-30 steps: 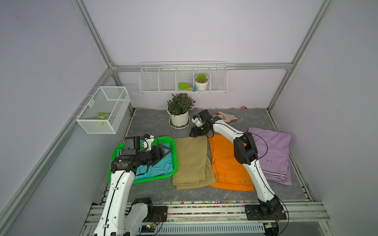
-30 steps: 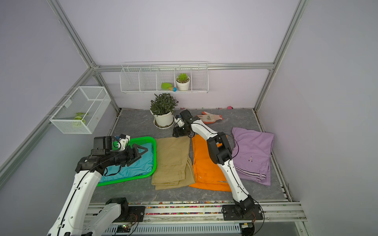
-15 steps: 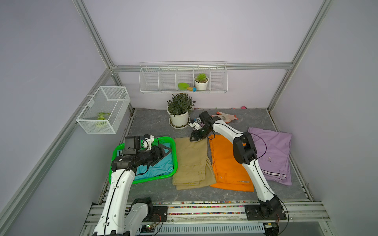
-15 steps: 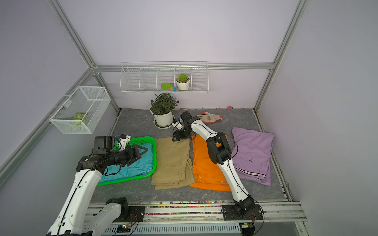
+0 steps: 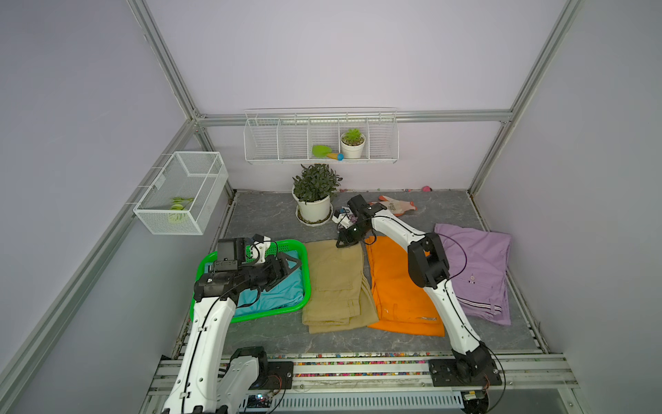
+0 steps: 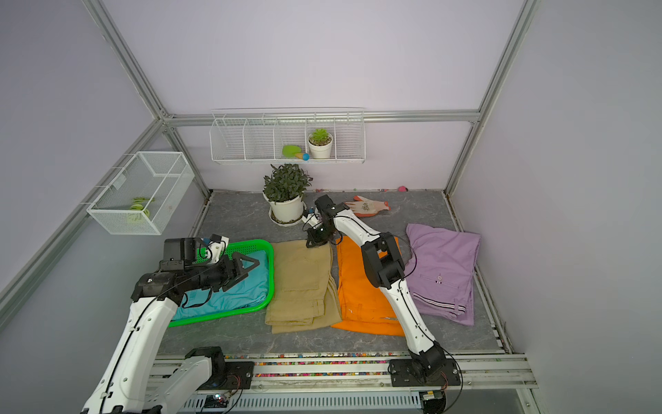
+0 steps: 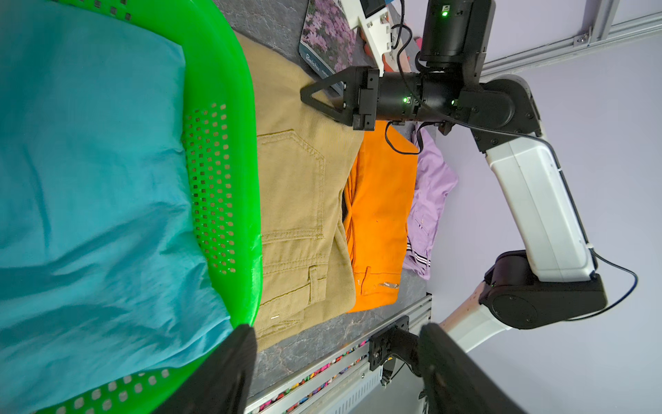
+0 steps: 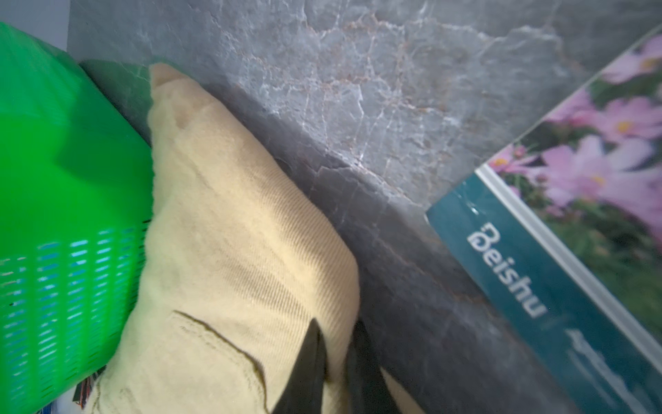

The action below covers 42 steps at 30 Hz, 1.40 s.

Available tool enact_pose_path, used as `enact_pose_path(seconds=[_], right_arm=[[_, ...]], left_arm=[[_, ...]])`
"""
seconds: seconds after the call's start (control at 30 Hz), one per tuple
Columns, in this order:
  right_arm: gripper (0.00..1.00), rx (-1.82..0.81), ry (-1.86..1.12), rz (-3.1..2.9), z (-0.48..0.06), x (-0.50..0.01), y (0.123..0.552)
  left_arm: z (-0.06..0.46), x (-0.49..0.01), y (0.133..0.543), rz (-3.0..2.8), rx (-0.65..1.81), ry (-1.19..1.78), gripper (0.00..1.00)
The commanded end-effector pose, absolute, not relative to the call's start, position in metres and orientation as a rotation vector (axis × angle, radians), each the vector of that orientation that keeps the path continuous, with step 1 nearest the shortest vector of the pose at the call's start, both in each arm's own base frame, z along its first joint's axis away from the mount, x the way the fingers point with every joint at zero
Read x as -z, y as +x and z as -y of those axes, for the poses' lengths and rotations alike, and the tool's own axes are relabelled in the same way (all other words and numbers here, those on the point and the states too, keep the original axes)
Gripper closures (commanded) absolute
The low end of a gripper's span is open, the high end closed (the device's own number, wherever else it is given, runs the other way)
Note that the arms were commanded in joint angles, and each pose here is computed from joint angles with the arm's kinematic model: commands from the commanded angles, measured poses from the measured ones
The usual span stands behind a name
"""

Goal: Put the folded long pants in the basket
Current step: Pick up the long pant at the center of the board.

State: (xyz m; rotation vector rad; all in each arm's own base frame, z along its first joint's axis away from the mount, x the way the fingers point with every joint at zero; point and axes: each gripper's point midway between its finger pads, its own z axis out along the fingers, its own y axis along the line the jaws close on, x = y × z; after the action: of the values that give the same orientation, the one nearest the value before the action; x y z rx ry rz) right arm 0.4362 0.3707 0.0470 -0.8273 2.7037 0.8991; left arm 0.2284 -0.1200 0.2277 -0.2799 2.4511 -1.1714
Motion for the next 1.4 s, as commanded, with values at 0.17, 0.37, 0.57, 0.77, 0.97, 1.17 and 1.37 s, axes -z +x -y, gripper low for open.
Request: enact_pose_path(seconds=[0.17,0.37,0.57,0.77,0.97,1.17,1.37], right_arm=[[1.0,-0.543,-0.383,-2.558,-0.286,-0.165,0.464],[1.0,-0.433,0.085,-2.598,-0.168,-0.136,0.466],[1.0,-0.52,0.351,-2.617,-0.106,-0.091,0.44],[1.0,-0.541,0.361,-2.619,-0.102,-0.08,0.423],[1.0,-0.54,0.353,-2.614,-0.101,-0.083,0.417],[1.0,-0.551,0.348,-2.615,-0.102,-0.086,0.415],[1.0,-0.554,0.333,-2.615,-0.103,-0.089,0.415]], left_arm=[[0.141,-0.265,0.224,-2.346,1.351,-0.163,0.25],[0.166,-0.262,0.22,-2.384,1.362,-0.115,0.24],[0.216,-0.235,0.22,-2.463,1.37,-0.098,0.23],[0.268,-0.181,0.236,-2.618,1.309,-0.172,0.24],[0.258,-0.125,0.28,-2.746,0.914,-0.429,0.25],[0.269,-0.076,0.312,-2.828,0.8,-0.473,0.27],[0.275,-0.039,0.321,-2.886,0.743,-0.517,0.3]])
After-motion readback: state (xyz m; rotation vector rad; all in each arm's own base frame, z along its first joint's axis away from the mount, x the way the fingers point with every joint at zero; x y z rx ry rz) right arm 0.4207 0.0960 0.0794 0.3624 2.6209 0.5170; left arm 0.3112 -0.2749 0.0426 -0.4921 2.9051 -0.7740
